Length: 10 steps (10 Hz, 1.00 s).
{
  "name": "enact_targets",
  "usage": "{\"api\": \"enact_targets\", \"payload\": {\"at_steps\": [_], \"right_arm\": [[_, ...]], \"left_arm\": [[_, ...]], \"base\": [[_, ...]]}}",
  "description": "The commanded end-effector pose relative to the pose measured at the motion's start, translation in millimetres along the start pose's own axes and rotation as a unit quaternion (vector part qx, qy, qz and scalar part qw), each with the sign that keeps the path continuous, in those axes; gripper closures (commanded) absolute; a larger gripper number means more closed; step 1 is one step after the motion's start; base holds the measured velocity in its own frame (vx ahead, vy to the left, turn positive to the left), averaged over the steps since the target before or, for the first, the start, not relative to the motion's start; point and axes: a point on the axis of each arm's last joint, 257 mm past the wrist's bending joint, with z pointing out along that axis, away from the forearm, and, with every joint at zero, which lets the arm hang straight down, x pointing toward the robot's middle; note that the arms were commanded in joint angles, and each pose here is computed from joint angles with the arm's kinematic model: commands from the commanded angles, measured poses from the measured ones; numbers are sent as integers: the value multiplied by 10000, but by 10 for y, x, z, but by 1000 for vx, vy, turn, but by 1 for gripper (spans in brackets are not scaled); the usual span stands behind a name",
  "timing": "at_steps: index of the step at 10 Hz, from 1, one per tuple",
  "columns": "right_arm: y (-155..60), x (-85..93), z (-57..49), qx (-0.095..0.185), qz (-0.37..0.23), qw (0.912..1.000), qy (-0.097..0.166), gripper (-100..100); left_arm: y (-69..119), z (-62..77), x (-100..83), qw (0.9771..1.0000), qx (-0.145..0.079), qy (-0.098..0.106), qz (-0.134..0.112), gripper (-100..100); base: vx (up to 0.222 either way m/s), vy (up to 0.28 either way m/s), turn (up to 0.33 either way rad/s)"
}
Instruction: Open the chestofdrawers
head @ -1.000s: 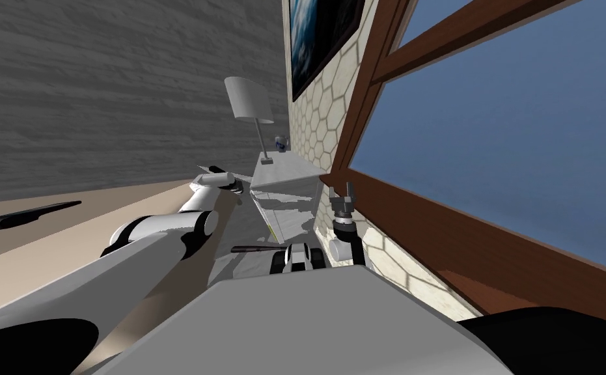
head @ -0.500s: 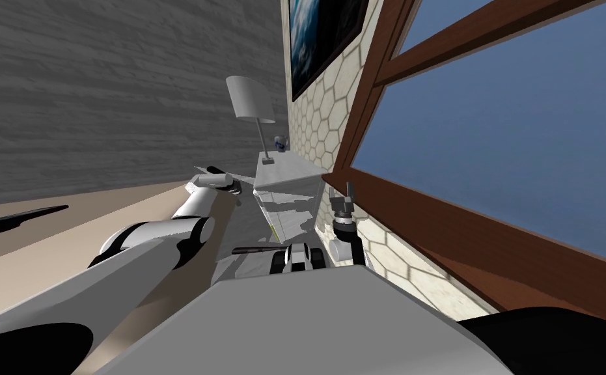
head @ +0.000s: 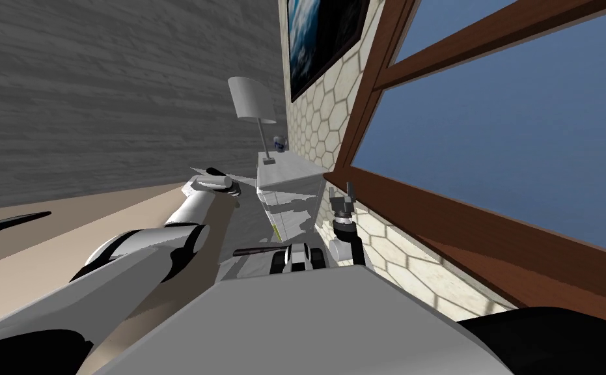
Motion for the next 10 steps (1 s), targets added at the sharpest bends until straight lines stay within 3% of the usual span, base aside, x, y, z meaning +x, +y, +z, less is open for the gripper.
{"api": "enact_targets", "payload": {"at_steps": [1, 2, 4, 5, 10], "right_arm": [[0, 0, 0, 0, 0, 10000, 0, 0], [0, 0, 0, 0, 0, 10000, 0, 0], [0, 0, 0, 0, 0, 10000, 0, 0], [0, 0, 0, 0, 1, 10000, 0, 0], [0, 1, 0, -1, 3, 10000, -1, 0]], "left_arm": [[26, -62, -1, 10000, 36, -2, -14, 100], [161, -54, -59, 9999, -76, -67, -72, 100], [105, -76, -28, 10000, -12, -32, -40, 100], [97, -98, -20, 10000, -25, -55, -32, -100], [76, -149, -3, 9999, -63, -129, 5, -100]], "base": [[-12, 74, -41], [-32, 85, -80], [-18, 50, -27], [45, -91, -49], [52, -167, -45]]}}
